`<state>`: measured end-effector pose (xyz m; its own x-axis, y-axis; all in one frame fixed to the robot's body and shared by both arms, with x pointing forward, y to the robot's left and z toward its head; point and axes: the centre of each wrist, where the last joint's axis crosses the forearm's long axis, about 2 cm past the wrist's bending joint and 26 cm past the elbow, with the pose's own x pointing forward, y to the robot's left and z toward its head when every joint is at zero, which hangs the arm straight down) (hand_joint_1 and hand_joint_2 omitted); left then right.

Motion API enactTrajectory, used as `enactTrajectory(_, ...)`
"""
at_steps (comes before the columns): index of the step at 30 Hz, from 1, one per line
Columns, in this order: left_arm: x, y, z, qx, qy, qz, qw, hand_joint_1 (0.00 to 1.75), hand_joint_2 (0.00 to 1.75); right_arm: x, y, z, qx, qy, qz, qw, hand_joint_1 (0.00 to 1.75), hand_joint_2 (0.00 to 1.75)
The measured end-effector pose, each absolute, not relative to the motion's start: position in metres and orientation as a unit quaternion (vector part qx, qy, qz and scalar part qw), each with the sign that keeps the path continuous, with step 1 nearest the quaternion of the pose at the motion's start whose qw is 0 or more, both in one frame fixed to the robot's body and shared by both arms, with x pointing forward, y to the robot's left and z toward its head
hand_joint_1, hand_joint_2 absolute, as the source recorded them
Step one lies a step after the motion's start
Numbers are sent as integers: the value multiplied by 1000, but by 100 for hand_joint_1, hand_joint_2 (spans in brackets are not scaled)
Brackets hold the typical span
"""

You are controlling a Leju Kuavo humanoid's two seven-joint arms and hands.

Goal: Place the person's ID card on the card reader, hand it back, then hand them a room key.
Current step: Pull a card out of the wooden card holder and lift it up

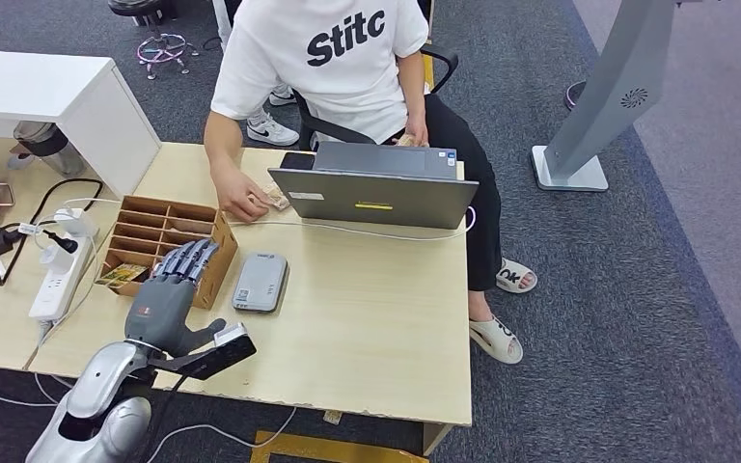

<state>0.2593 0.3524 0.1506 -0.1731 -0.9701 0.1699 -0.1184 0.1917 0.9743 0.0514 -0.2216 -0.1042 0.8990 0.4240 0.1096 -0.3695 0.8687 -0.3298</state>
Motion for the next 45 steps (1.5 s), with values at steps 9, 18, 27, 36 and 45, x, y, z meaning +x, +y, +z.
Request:
enactTrajectory(9, 257, 371, 152, 457, -572, -488, 476, 0, 175, 51, -222, -104, -152, -88, 203, 963, 0, 175)
enactTrajectory(18, 258, 379, 152, 504, -521, -504, 469, 0, 175, 51, -222, -104, -153, -84, 199, 964, 0, 175)
enactTrajectory(27, 269, 388, 149, 522, -494, -501, 481, 0, 175, 51, -222, -104, -153, -84, 202, 964, 0, 175)
enactTrajectory(36, 276, 397, 147, 530, -481, -496, 493, 0, 175, 51, -222, -104, -154, -82, 205, 963, 0, 175)
enactTrajectory(45, 278, 408, 142, 537, -465, -485, 510, 0, 175, 51, -222, -104, -154, -82, 206, 963, 0, 175)
